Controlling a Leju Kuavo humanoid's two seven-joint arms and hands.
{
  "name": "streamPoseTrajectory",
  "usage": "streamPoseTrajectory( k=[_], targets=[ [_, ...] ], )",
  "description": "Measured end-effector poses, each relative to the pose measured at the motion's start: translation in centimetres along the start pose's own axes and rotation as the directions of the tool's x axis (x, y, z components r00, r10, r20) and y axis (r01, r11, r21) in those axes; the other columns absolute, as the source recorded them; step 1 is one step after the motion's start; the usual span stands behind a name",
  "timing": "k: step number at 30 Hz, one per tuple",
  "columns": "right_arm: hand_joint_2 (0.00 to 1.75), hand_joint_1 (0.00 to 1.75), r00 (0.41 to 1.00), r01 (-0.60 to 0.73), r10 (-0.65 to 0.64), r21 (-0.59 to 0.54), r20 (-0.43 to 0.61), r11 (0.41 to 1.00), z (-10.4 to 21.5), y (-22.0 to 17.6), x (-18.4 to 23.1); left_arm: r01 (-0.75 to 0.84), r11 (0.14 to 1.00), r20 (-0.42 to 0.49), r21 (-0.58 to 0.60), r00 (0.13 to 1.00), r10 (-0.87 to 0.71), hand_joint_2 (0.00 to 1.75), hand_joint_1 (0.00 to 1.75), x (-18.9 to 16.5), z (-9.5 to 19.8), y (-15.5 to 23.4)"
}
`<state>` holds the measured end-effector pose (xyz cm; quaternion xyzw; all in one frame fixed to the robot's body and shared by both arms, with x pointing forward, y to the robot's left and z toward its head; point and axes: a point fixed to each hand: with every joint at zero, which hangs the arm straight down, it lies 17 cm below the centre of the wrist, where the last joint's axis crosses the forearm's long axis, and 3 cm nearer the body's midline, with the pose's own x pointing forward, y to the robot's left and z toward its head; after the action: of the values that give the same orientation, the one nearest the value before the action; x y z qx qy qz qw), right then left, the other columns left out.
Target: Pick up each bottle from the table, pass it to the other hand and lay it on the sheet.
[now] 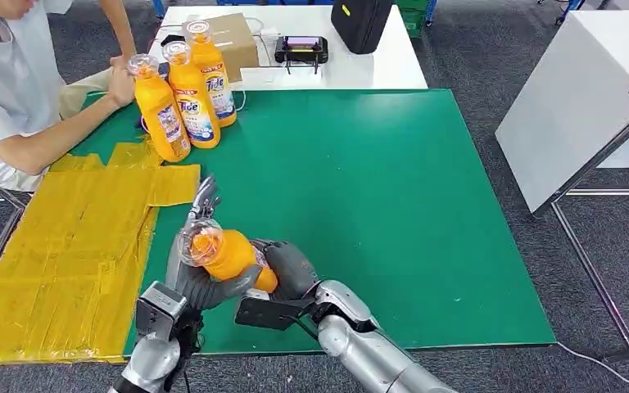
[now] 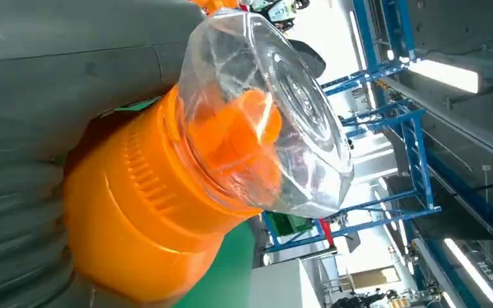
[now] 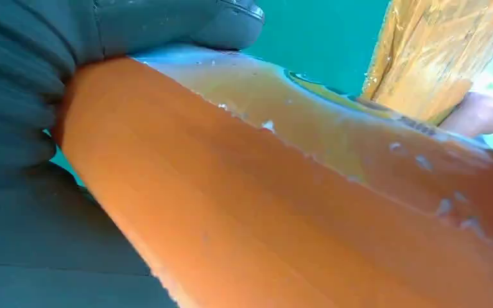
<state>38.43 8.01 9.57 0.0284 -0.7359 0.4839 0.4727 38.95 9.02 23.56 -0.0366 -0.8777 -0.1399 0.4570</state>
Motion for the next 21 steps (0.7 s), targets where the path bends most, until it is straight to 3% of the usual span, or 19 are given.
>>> streamPoseTrajectory(
  k=[17,18,21],
  targets=[
    [1.75,1.75,1.000,-0.001,0.001,0.001,0.000,1.000,0.01,0.04,-0.01,0.000,1.000,0.000,0.000,1.000,0.000,1.75,0.00,-0.01,0.00,0.00],
    [1.75,1.75,1.000,-0.001,0.001,0.001,0.000,1.000,0.01,0.03,-0.01,0.000,1.000,0.000,0.000,1.000,0.000,1.75,1.75,0.00,0.00,-0.02],
    [1.75,1.75,1.000,-0.024,0.024,-0.021,0.000,0.999,-0.03,-0.38,-0.09,-0.005,1.000,-0.022,-0.015,1.000,0.005,1.75,1.75,-0.38,0.06,-0.24]
  ],
)
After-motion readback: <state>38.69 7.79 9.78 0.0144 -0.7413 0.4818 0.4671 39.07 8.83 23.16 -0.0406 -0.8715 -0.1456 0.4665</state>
